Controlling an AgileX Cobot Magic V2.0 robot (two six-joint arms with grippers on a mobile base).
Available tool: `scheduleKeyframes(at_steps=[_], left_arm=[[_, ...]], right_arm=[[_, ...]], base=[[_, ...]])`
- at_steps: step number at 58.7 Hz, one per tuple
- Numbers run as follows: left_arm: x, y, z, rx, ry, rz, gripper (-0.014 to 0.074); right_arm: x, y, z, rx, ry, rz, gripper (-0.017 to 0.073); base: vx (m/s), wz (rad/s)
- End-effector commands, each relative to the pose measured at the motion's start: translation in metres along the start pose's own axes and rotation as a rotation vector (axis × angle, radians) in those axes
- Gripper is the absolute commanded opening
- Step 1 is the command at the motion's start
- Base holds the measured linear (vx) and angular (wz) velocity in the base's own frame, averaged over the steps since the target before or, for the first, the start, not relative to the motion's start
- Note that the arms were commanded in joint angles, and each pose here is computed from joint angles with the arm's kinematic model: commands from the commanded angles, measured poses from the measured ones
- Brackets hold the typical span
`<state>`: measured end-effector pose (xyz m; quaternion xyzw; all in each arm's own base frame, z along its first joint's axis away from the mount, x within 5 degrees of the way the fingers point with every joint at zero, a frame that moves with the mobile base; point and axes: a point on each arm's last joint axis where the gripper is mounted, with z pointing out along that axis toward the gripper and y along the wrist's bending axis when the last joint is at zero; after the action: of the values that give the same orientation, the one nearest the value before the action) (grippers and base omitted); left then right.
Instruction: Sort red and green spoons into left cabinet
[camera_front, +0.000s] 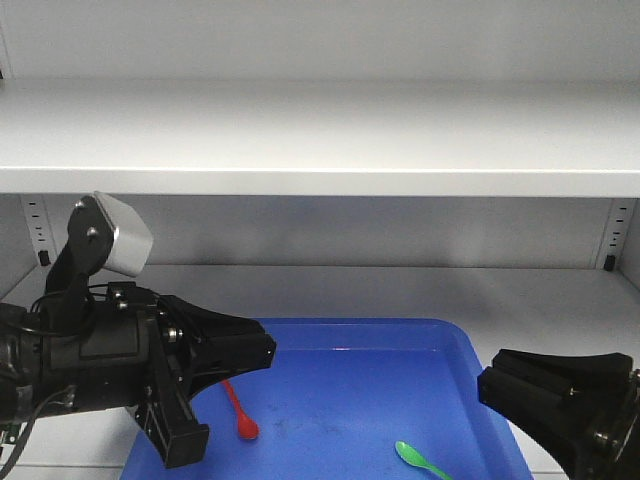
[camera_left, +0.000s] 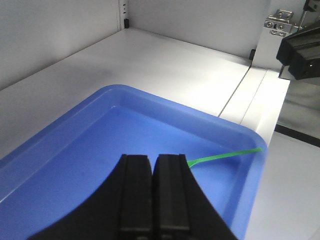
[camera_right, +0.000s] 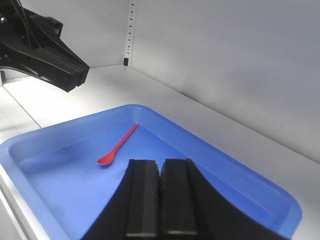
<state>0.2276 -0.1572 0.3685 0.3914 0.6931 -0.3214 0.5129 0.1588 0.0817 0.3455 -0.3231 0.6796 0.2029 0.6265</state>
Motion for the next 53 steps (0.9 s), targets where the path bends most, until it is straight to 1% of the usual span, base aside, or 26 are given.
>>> scheduleKeyframes(at_steps=[1, 2, 7, 13, 14, 15, 16, 19, 20, 21, 22, 25, 29, 30, 31, 32, 34, 40, 45, 53], left_arm=[[-0.02, 0.003, -0.008, -0.077, -0.086, -0.012, 0.0], [-0.021, 0.004, -0.008, -0.091, -0.082, -0.004, 0.0], [-0.03, 0.008, -0.009, -0.183, -0.075, -0.008, 0.0], [-0.045, 0.011, -0.01, -0.317, -0.085, 0.003, 0.0], [-0.046, 0.011, -0.01, -0.339, -0.081, 0.021, 0.0], [-0.05, 0.011, -0.01, -0.358, -0.103, -0.002, 0.0], [-0.052, 0.01, -0.01, -0.379, -0.115, -0.005, 0.0], [-0.058, 0.009, -0.012, -0.419, -0.152, -0.009, 0.0], [-0.059, 0.009, -0.012, -0.434, -0.158, 0.008, 0.0], [-0.061, 0.008, -0.012, -0.442, -0.182, -0.019, 0.0], [-0.062, 0.008, -0.013, -0.452, -0.186, -0.002, 0.0], [-0.064, 0.006, -0.014, -0.467, -0.215, -0.01, 0.0], [-0.067, 0.004, -0.017, -0.471, -0.247, -0.033, 0.0], [-0.068, 0.004, -0.018, -0.472, -0.254, -0.048, 0.0], [-0.068, 0.004, -0.018, -0.475, -0.258, -0.044, 0.0], [-0.069, 0.004, -0.019, -0.475, -0.265, -0.055, 0.0], [-0.07, 0.004, -0.019, -0.478, -0.274, -0.051, 0.0], [-0.072, 0.001, -0.026, -0.484, -0.307, -0.018, 0.0], [-0.071, -0.008, -0.042, -0.488, -0.372, 0.025, 0.0], [-0.055, -0.021, -0.071, -0.508, -0.477, 0.079, 0.0]], right_arm=[[-0.013, -0.001, -0.004, 0.016, -0.053, 0.012, -0.0006], [-0.013, -0.001, -0.004, 0.017, -0.053, 0.012, -0.0006], [-0.014, -0.001, -0.004, 0.016, -0.053, 0.012, -0.0006], [-0.014, -0.001, -0.004, 0.016, -0.053, 0.012, -0.0006], [-0.014, -0.001, -0.004, 0.016, -0.053, 0.012, -0.0006], [-0.014, -0.001, -0.004, 0.016, -0.053, 0.012, -0.0006], [-0.014, -0.001, -0.004, 0.016, -0.053, 0.012, -0.0006], [-0.014, -0.001, -0.004, 0.016, -0.053, 0.012, -0.0006], [-0.014, -0.001, -0.004, 0.016, -0.053, 0.012, -0.0006], [-0.014, -0.001, -0.004, 0.016, -0.053, 0.012, -0.0006], [-0.014, -0.001, -0.004, 0.016, -0.053, 0.012, -0.0006], [-0.014, -0.001, -0.004, 0.016, -0.053, 0.012, -0.0006], [-0.014, -0.001, -0.004, 0.016, -0.053, 0.012, -0.0006], [-0.014, -0.001, -0.004, 0.016, -0.053, 0.012, -0.0006], [-0.014, -0.001, -0.004, 0.016, -0.053, 0.012, -0.0006], [-0.014, -0.001, -0.004, 0.016, -0.053, 0.012, -0.0006], [-0.014, -0.001, -0.004, 0.016, -0.053, 0.012, -0.0006], [-0.014, -0.001, -0.004, 0.016, -0.053, 0.012, -0.0006], [-0.014, -0.001, -0.004, 0.016, -0.053, 0.012, -0.0006], [-0.014, -0.001, -0.004, 0.016, -0.053, 0.012, -0.0006]], base=[[0.0, 0.0], [0.0, 0.0], [0.0, 0.0], [0.0, 0.0], [0.0, 0.0], [0.0, 0.0], [0.0, 0.0], [0.0, 0.0], [0.0, 0.0], [0.0, 0.0], [0.0, 0.0], [0.0, 0.0], [0.0, 0.0], [0.0, 0.0], [0.0, 0.0], [0.0, 0.0], [0.0, 0.0], [0.0, 0.0], [0.0, 0.0], [0.0, 0.0]])
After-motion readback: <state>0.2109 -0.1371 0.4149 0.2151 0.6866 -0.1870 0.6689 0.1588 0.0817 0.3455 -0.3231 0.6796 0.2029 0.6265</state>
